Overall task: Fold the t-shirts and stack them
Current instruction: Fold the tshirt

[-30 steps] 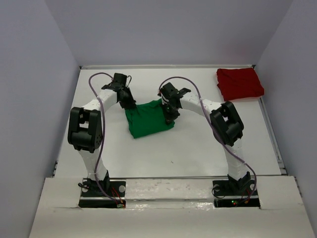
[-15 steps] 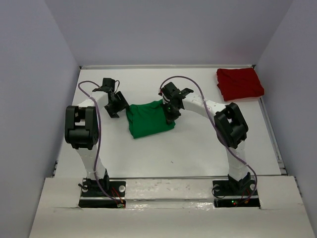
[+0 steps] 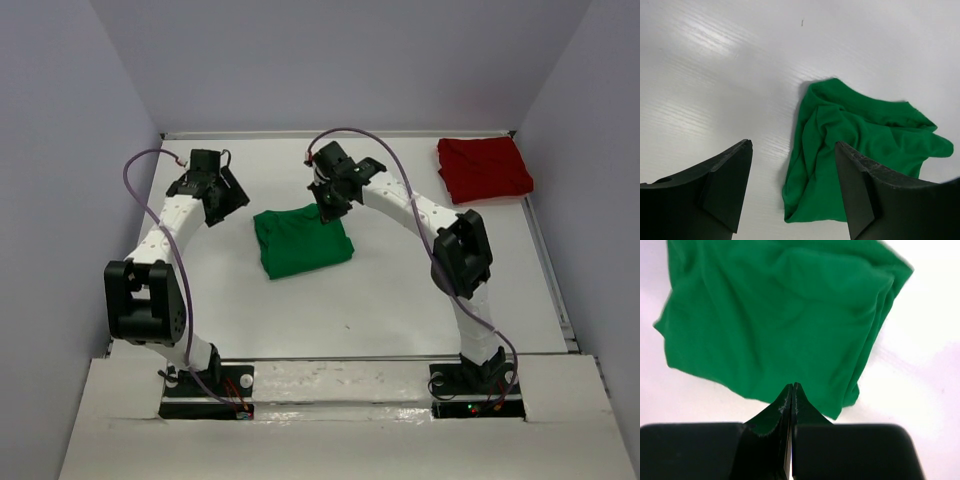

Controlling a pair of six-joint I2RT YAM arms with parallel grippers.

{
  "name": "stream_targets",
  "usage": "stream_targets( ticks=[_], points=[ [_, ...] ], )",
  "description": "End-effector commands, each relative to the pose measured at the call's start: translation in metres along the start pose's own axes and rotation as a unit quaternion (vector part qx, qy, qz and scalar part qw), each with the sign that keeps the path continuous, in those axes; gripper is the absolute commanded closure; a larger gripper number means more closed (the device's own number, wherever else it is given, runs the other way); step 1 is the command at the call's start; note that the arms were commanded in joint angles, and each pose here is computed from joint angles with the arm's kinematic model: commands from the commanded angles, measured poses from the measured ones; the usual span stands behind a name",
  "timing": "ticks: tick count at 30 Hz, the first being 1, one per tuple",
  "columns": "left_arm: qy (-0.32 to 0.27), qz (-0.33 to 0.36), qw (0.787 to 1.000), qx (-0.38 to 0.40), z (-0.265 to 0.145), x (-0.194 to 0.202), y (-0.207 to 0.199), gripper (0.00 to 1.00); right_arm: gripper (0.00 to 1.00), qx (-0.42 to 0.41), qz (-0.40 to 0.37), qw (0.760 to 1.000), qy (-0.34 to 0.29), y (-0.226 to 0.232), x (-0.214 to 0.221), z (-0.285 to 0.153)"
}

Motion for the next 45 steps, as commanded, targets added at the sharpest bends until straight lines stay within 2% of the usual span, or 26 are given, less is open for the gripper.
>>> stream_targets(
  ticks=[1, 4, 7, 15, 24, 29, 32, 40, 45],
  points=[
    [0.014, 0.005, 1.000, 0.000, -0.005, 0.018, 0.003, 0.24, 1.00, 0.005, -0.020, 1.000, -0.020, 0.010, -0.026, 0.009],
    [0.013, 0.011, 1.000, 0.012, -0.011, 0.024, 0.000, 0.24, 1.00, -0.006, -0.023, 0.999, -0.032, 0.018, -0.041, 0.013],
    [0.009, 0.016, 1.000, 0.019, -0.019, 0.025, 0.000, 0.24, 1.00, -0.002, -0.021, 1.000, -0.012, 0.017, -0.041, 0.034],
    [-0.043, 0.027, 0.998, 0.031, -0.059, 0.008, 0.000, 0.25, 1.00, 0.007, -0.004, 1.000, -0.002, 0.003, -0.042, 0.065],
    [-0.053, 0.032, 0.997, 0.052, -0.073, 0.014, 0.000, 0.25, 1.00, 0.008, 0.022, 1.000, 0.004, -0.029, -0.052, 0.102],
    [-0.034, 0.038, 0.996, 0.079, -0.069, 0.028, -0.006, 0.25, 1.00, 0.009, 0.016, 1.000, 0.019, -0.037, -0.050, 0.120],
    [-0.031, 0.042, 0.995, 0.086, -0.068, 0.031, -0.009, 0.25, 1.00, 0.006, 0.022, 1.000, 0.022, -0.037, -0.046, 0.117],
    [-0.026, 0.049, 0.993, 0.105, -0.063, 0.035, -0.024, 0.25, 1.00, -0.006, 0.019, 1.000, -0.021, -0.025, -0.060, 0.057],
    [-0.007, 0.060, 0.991, 0.120, -0.052, 0.040, -0.036, 0.25, 1.00, 0.009, 0.014, 0.999, -0.044, -0.025, -0.068, 0.041]
  ],
)
Point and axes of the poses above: each gripper's point midway between its finger pads, its own z axis out along the fingers, its own y axis along the line the jaws close on, x = y × z, the point moved 8 cm from there along -z, back along the fingers, and after that the axes turned 12 degrees about z, right-handed, at the moved point
